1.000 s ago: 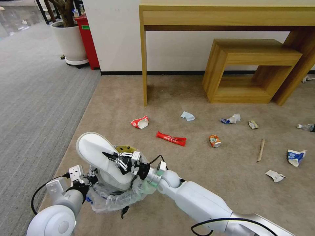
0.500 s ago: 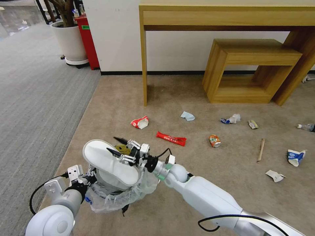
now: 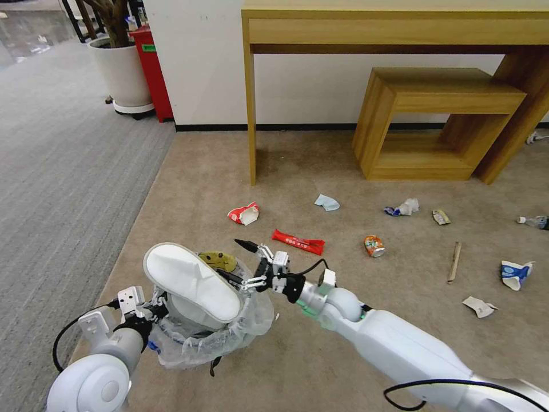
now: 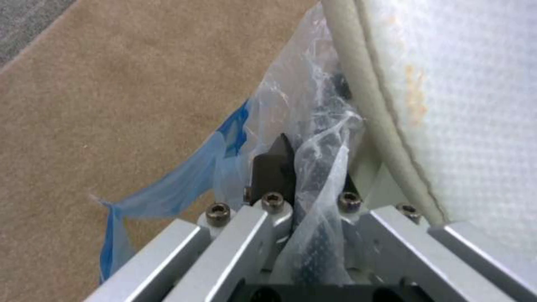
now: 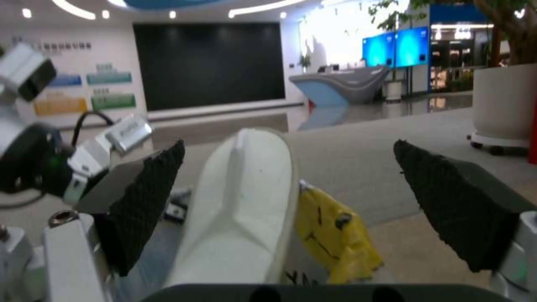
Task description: Pick up the trash bin and place the garbage on the floor into it.
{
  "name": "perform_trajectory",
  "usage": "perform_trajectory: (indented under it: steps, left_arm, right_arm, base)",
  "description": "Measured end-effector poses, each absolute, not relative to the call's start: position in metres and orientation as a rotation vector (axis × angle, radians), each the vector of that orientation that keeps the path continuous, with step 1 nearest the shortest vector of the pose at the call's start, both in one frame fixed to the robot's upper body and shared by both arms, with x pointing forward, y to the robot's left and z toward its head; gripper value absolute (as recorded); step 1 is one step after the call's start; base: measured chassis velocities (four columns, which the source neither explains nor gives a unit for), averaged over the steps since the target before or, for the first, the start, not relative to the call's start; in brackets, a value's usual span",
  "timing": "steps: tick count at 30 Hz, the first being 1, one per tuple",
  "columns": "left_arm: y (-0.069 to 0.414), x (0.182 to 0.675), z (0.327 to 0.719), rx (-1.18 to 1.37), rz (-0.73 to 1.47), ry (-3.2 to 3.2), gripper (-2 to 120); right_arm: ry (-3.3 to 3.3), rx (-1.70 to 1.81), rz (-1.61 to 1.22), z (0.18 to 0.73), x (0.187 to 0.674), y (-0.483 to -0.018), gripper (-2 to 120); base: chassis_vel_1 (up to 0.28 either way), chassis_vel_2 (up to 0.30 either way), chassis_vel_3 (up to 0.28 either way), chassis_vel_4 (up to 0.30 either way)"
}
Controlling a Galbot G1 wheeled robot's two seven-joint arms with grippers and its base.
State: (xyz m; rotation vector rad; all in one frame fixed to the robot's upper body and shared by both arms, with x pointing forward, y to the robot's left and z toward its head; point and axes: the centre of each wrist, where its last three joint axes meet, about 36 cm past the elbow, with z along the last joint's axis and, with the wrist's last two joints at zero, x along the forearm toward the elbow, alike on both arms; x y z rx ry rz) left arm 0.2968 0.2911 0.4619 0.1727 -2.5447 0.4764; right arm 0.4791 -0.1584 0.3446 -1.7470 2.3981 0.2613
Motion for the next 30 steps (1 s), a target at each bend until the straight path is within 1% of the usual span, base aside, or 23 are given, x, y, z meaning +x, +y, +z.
perform_trajectory:
  steps: [6,10,15,18,29,30]
  left_arm:
    - [0.290,0.298,0.461,0.172,0.482,-2.544,1]
    - [0.289,0.299,0.460,0.170,0.491,-2.544,1]
    - [0.288,0.300,0.460,0.167,0.498,-2.544,1]
    - [0.286,0.300,0.460,0.164,0.505,-2.543,1]
    - [0.287,0.301,0.461,0.171,0.510,-2.550,1]
    - [0.287,0.301,0.461,0.171,0.510,-2.550,1]
  right_arm:
    - [2.386,-1.792,0.177,0.367,0.481,-0.160,97]
    - [2.363,-1.854,0.165,0.384,0.474,-0.150,97]
    - [2.355,-1.907,0.120,0.387,0.471,-0.140,97]
    - [2.344,-1.945,0.008,0.386,0.482,-0.138,96]
    - [2.344,-2.046,0.040,0.377,0.475,-0.127,96]
    - [2.350,-2.054,0.029,0.373,0.475,-0.127,92]
  base:
    - [0.000,0.000,0.000,0.000]
    - [0.000,0.000,0.000,0.000]
    - [0.000,0.000,0.000,0.000]
    - [0.000,0.000,0.000,0.000]
    - [0.000,0.000,0.000,0.000]
    - [0.000,0.000,0.000,0.000]
